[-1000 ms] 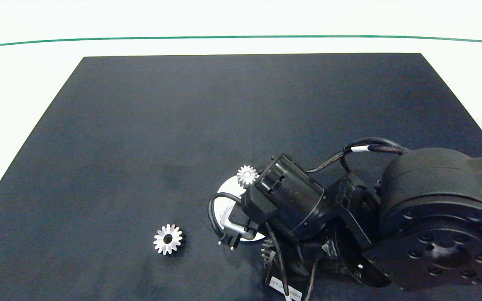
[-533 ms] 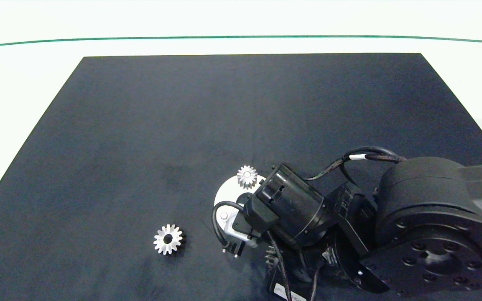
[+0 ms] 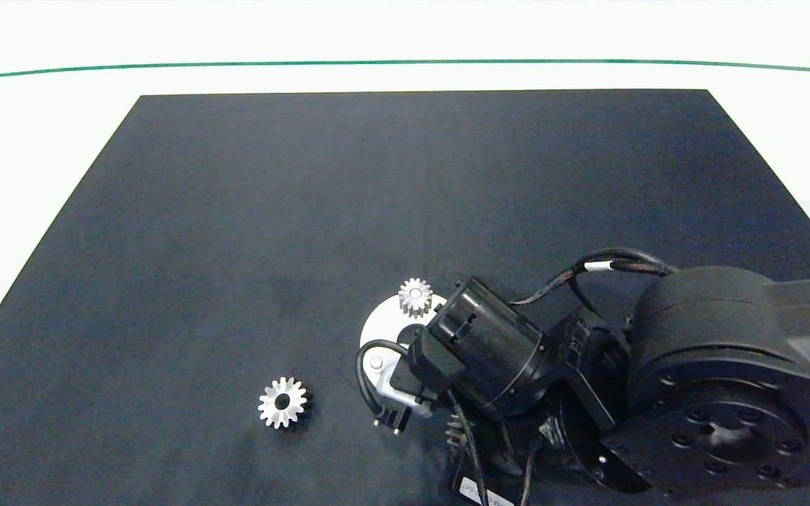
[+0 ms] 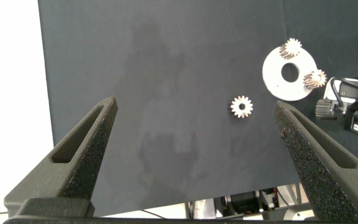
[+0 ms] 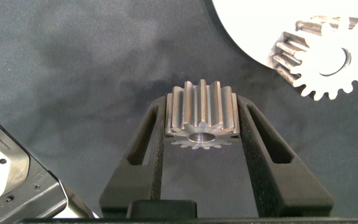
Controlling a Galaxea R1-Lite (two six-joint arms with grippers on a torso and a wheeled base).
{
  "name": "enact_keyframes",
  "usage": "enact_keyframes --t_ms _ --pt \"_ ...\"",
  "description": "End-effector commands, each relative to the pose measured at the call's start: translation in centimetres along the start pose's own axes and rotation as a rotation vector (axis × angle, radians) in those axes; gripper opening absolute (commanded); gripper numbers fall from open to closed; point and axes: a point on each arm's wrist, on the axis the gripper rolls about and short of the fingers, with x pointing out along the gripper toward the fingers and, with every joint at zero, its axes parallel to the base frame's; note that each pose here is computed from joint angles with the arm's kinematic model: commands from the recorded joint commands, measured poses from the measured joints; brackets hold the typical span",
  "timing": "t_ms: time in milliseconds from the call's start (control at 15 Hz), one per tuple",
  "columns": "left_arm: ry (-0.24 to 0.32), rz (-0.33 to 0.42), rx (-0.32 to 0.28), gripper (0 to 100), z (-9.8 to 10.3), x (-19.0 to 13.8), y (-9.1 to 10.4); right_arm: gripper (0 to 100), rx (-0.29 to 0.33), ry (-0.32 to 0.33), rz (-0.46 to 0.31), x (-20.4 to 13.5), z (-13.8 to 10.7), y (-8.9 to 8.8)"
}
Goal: Remove an incorrectly installed larger gear and replace it with the correct smaller gear
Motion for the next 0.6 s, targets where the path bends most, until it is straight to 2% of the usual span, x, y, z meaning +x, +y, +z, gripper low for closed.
enact_keyframes --t_ms 67,133,200,600 --pt "0.006 0.002 0.001 100 -0.07 0.01 0.01 19 -0.006 0.010 0.001 0.18 -0.10 0.09" --pt "0.006 0.002 0.001 100 -0.07 0.01 0.01 19 -0.006 0.011 0.001 0.20 -0.13 0.10" --pt "0.006 0.001 0.002 100 -0.07 0.01 0.01 100 -0.006 0.011 0.001 0.17 -0.16 0.10" --pt "0.006 0.001 0.002 100 -0.07 0.01 0.01 100 -0.005 0.008 0.001 0.17 -0.13 0.09"
